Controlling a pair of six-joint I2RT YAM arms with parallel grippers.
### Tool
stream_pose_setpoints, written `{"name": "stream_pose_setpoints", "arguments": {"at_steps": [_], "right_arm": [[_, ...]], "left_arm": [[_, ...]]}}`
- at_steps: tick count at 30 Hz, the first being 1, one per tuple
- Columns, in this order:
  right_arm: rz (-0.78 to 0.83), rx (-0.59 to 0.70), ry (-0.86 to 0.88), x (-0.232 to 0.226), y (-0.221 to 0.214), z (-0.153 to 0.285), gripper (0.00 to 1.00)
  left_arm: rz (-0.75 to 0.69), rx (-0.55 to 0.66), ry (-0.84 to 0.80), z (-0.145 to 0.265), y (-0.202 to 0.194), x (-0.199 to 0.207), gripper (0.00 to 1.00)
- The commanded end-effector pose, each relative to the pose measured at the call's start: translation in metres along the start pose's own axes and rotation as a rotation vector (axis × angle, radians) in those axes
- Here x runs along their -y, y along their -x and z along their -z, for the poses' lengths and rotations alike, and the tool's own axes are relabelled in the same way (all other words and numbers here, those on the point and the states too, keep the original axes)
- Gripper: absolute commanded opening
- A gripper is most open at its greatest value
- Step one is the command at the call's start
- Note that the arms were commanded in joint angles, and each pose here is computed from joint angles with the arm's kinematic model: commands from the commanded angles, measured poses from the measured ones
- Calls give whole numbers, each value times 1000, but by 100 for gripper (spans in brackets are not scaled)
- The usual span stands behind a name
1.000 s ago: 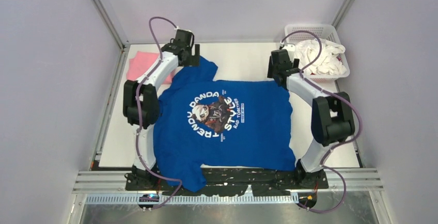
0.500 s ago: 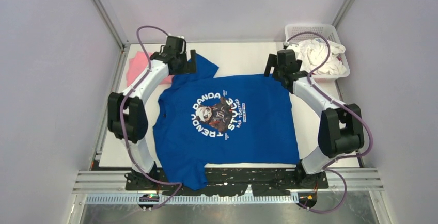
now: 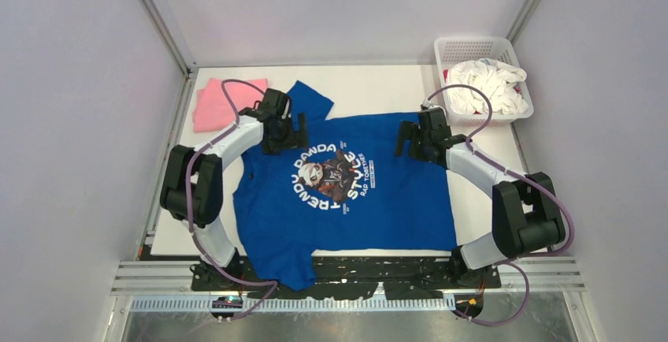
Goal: Fold and stack the t-shirts
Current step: Flatten out the tshirt
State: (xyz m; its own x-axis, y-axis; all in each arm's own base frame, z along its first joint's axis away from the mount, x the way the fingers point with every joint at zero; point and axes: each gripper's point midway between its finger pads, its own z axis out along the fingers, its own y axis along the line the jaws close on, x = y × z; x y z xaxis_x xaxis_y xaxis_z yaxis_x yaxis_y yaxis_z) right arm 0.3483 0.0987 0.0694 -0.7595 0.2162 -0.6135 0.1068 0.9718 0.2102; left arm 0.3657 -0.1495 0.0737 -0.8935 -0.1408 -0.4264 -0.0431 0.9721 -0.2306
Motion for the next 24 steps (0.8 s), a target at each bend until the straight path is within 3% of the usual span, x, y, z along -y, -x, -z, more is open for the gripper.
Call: {"name": "stream_pose_setpoints", "arguments": {"at_steps": [1, 8, 24], "right_arm": [[-19, 11, 24, -7, 5, -6, 95], [-36, -32, -11, -1, -2, -30, 95], [-171, -55, 79, 5, 21, -64, 95]], "left_arm": [[43, -9, -93, -18, 10, 25, 100], [58, -85, -42, -45, 11, 22, 100], [118, -217, -173, -84, 60, 58, 100]]}}
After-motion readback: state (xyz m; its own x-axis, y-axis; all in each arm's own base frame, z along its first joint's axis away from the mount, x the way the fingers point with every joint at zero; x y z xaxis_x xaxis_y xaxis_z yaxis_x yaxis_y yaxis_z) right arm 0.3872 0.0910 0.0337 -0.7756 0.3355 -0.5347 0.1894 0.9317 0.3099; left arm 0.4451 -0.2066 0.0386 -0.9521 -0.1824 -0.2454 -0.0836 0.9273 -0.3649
